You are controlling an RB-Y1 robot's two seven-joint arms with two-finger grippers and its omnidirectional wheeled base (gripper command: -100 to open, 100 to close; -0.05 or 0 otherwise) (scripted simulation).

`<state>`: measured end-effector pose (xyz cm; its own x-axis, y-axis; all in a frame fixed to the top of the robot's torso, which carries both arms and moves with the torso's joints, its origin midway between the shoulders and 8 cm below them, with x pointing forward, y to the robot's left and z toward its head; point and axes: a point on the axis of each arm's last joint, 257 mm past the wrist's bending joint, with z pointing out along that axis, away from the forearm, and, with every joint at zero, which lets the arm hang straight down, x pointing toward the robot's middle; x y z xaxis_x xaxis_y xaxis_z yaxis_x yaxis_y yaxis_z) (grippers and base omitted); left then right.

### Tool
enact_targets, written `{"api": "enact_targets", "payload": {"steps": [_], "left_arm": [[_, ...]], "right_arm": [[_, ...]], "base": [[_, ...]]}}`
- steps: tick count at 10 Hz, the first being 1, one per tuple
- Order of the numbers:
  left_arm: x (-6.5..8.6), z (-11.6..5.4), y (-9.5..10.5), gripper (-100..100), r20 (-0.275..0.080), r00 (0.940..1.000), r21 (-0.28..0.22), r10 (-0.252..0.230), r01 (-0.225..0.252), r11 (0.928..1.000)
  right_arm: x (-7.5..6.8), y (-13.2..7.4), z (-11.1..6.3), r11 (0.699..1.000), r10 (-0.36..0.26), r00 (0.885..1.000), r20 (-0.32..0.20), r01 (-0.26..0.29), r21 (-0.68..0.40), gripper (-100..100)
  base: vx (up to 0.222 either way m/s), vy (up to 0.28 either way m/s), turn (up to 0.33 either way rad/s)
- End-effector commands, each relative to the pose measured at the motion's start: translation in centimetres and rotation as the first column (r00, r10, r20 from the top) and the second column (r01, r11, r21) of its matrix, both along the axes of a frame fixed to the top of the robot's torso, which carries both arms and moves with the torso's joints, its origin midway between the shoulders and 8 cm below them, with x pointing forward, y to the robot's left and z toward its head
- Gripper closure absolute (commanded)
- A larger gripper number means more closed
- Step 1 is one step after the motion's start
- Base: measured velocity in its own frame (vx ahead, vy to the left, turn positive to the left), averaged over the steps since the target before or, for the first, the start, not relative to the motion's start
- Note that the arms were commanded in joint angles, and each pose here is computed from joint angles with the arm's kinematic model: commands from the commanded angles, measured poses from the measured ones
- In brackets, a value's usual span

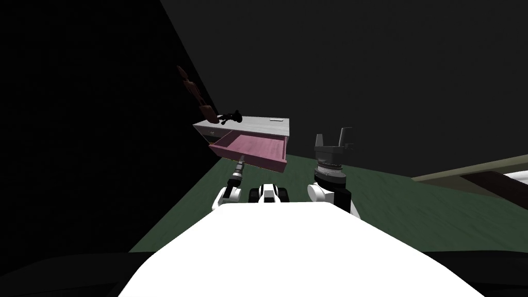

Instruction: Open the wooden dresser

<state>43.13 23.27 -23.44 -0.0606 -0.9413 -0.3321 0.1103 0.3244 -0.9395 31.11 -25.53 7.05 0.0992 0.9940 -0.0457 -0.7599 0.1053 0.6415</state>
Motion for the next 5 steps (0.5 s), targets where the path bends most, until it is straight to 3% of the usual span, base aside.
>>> {"api": "enact_targets", "payload": {"steps": [1, 5], "left_arm": [[-0.1, -0.4, 0.1, 0, -0.01, 0.9999, 0.0, 0.002, -0.002, 1.0], [-0.28, -1.08, 0.25, 0, -0.026, 0.9997, -0.002, 0.005, -0.005, 1.0]], "right_arm": [[0.0, 0.0, 0.0, 1.0, 0.0, 1.0, 0.0, 0.0, 0.0, 0], [0.0, 0.0, 0.0, 1.0, 0.0, 1.0, 0.0, 0.0, 0.0, 0]], "base": [[0.0, 0.0, 0.0], [0.0, 0.0, 0.0]]}}
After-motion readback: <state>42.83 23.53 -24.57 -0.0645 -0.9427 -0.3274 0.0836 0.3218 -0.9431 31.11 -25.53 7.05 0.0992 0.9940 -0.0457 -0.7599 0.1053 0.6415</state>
